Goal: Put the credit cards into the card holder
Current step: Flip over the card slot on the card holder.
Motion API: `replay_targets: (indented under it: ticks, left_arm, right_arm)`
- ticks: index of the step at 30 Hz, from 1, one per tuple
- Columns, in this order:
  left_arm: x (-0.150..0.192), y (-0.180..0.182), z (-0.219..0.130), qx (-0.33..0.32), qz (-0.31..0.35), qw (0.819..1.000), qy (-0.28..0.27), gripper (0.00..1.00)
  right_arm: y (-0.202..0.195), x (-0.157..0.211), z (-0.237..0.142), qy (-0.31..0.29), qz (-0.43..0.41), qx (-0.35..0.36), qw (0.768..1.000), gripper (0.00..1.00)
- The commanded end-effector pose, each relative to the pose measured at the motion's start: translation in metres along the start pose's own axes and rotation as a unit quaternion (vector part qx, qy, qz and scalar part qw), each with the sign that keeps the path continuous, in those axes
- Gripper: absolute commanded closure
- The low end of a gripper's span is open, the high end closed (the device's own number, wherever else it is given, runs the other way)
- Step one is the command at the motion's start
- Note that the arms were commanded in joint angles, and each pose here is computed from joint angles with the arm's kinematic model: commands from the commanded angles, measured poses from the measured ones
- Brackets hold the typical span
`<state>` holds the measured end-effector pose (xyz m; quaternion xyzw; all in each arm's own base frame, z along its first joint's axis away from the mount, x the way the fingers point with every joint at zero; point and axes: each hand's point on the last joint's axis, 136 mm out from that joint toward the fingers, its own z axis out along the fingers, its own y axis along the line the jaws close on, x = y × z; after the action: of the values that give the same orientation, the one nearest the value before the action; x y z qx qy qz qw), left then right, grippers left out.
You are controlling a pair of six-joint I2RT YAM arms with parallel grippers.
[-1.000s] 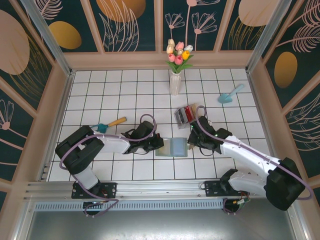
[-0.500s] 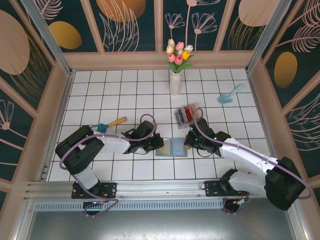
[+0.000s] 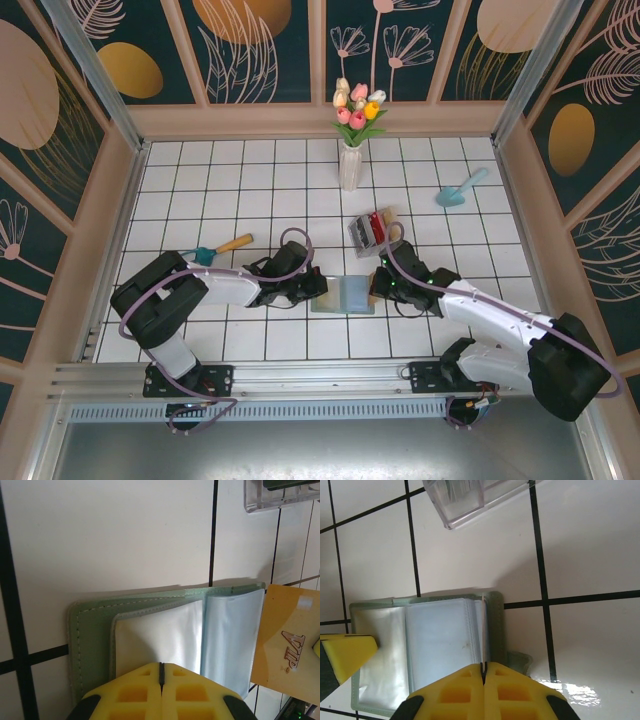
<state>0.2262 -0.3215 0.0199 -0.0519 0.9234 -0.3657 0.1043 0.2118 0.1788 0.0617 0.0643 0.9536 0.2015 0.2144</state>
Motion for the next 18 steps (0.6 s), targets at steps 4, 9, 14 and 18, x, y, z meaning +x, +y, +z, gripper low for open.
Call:
replay_targets:
  ticks: [4,9,14,18]
  left_arm:
    - [0.007,0.015,0.001,-0.033,0.002,0.999,0.011,0.95]
    - [0.007,0.014,0.001,-0.032,0.002,0.999,0.010,0.95]
    - [0.006,0.013,0.000,-0.030,0.002,1.000,0.009,0.95]
    - [0.003,0.010,-0.002,-0.026,0.002,1.000,0.000,0.95]
  right_arm:
    - [0.024,-0.008,-0.009,-0.021,0.006,-0.066,0.998,1.00]
    - [0.032,-0.011,-0.013,-0.022,0.015,-0.080,0.996,1.00]
    - [0.051,-0.016,-0.019,-0.025,0.018,-0.115,0.993,0.99]
    - [0.072,-0.012,-0.012,-0.013,0.032,-0.168,0.985,0.99]
